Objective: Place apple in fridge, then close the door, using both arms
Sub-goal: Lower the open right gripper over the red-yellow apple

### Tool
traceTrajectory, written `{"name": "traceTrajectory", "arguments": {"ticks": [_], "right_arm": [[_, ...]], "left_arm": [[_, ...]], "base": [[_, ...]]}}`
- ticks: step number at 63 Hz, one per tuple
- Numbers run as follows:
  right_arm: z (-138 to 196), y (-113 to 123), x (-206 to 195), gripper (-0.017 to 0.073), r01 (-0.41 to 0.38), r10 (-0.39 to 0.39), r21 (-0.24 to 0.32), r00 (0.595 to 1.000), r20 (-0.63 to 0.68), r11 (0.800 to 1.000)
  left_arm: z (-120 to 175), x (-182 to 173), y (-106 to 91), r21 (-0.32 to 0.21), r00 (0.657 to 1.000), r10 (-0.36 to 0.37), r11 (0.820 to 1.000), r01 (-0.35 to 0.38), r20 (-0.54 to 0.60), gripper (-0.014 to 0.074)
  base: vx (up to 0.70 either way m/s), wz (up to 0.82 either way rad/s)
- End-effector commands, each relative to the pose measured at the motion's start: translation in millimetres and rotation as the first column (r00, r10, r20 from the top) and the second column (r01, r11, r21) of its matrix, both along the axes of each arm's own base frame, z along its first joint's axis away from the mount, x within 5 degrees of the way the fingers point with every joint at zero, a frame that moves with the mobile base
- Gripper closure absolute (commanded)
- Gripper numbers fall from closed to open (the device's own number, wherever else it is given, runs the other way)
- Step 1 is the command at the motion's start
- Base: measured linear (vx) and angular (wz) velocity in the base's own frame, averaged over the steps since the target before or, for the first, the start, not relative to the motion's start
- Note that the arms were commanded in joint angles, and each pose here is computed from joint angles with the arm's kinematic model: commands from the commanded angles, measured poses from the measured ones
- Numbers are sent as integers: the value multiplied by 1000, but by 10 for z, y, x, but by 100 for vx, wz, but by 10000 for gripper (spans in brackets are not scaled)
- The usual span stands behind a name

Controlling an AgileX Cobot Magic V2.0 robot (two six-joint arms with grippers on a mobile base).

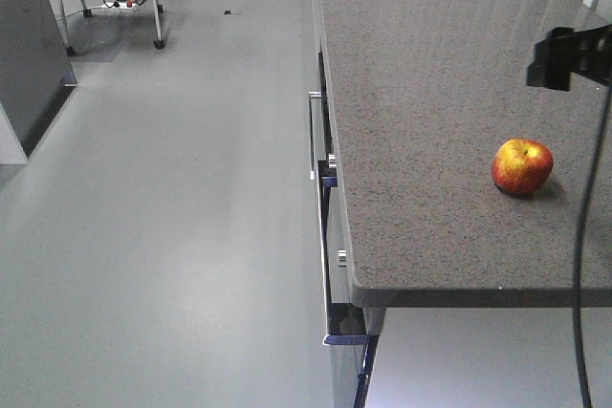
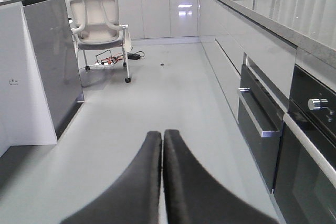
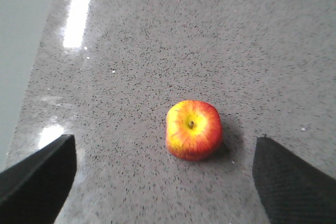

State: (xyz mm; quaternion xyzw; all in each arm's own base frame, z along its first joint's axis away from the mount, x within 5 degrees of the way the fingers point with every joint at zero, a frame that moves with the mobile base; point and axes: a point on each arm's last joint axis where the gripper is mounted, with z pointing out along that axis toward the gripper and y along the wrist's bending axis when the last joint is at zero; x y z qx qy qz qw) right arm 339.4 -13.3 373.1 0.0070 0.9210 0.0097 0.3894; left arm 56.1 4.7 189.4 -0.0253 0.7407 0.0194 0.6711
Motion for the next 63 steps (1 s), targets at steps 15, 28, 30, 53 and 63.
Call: {"name": "traceTrajectory", "arguments": {"ticks": [15, 28, 30, 53, 63], "right_arm": [[-232, -59, 612, -75, 9, -9, 1, 1000, -8, 1000], [-507, -132, 784, -70, 38, -42, -62, 996, -76, 997], [-532, -142, 794, -69, 40, -47, -74, 995, -83, 996], [-854, -243, 923, -60, 70, -77, -48, 985, -157, 996], [-1033, -329, 982, -52, 77, -79, -18, 978, -195, 997]], "left_arm": [[-2, 3, -14, -7, 998, -16, 1000, 17, 62, 600], [-2, 3, -14, -7, 998, -16, 1000, 17, 62, 600], [-2, 3, -14, -7, 998, -16, 1000, 17, 62, 600], [-2, 3, -14, -7, 998, -16, 1000, 17, 62, 600], [-2, 3, -14, -7, 998, -16, 1000, 17, 62, 600]], "base": [[0, 0], [0, 0], [0, 0], [0, 0], [0, 0]]}}
